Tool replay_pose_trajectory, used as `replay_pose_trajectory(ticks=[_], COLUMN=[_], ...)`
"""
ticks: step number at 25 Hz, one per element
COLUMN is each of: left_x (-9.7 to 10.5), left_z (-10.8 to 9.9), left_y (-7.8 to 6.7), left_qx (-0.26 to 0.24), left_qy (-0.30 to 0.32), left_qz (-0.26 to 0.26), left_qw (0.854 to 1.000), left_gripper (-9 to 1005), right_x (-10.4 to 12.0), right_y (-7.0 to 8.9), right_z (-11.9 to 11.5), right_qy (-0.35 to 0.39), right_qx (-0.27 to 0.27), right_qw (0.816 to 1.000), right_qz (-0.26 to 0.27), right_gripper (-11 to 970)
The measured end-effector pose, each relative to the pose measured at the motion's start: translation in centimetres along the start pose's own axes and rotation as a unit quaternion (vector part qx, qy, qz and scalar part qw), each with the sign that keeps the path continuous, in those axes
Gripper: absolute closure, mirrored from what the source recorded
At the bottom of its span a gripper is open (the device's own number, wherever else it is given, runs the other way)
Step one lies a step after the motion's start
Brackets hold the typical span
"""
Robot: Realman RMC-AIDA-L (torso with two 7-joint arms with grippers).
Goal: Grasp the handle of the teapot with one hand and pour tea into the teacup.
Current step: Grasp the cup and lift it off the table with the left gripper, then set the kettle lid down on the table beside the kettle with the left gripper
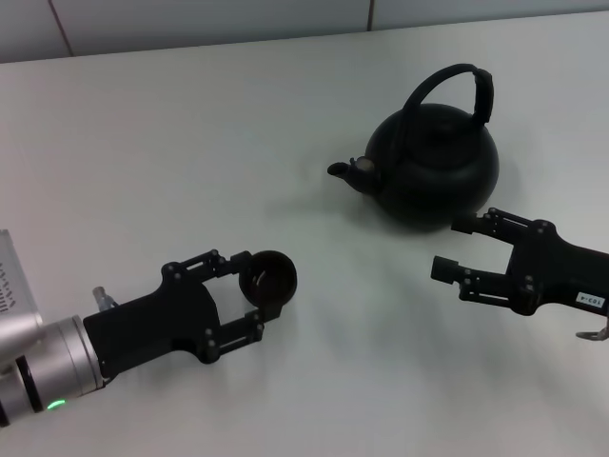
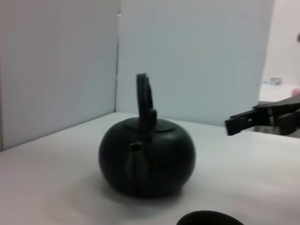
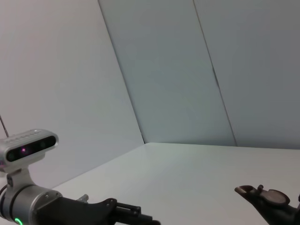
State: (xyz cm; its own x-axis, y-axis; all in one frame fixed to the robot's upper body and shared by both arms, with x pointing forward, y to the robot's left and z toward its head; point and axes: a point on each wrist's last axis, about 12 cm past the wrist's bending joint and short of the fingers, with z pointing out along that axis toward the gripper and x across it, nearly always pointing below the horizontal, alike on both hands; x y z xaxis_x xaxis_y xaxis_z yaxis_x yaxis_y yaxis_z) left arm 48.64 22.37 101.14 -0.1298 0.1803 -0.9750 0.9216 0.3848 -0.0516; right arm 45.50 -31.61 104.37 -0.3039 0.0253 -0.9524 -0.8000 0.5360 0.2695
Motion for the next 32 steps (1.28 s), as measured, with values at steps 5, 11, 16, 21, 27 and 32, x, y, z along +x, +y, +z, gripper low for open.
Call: replay_pose_trajectory(ticks=[5, 11, 16, 21, 27, 32], left_x=[-0.1, 0.2, 0.6, 0.8, 0.9, 1.1], left_z=[-0.3, -0.6, -0.6, -0.4, -0.3, -0.4], left_y=[-0.5, -0.7, -0.9, -1.1, -1.1, -1.0], left_qx=[0.010, 0.008, 0.017, 0.029, 0.027, 0.021], left_qy=[-0.013, -0.011, 0.004, 0.020, 0.024, 0.030], left_qz=[-0.001, -0.005, -0.005, 0.003, 0.003, 0.003], left_qw=[1.000, 1.000, 1.000, 0.999, 0.999, 0.999], left_gripper=[303, 297, 293, 288, 282, 277], right_x=[-0.1, -0.2, -0.3, -0.4, -0.6, -0.7], right_y=[-0.1, -0.1, -0.2, -0.3, -0.4, -0.5], right_z=[0.1, 0.1, 0.2, 0.3, 0.5, 0.6], right_qy=[0.001, 0.001, 0.001, 0.001, 0.001, 0.000], right_qx=[-0.001, -0.001, -0.002, -0.002, -0.005, -0.006], right_qw=[1.000, 1.000, 1.000, 1.000, 1.000, 1.000], right_qz=[-0.001, -0.003, -0.005, -0.008, -0.010, -0.012], right_gripper=[135, 135, 135, 135, 135, 135])
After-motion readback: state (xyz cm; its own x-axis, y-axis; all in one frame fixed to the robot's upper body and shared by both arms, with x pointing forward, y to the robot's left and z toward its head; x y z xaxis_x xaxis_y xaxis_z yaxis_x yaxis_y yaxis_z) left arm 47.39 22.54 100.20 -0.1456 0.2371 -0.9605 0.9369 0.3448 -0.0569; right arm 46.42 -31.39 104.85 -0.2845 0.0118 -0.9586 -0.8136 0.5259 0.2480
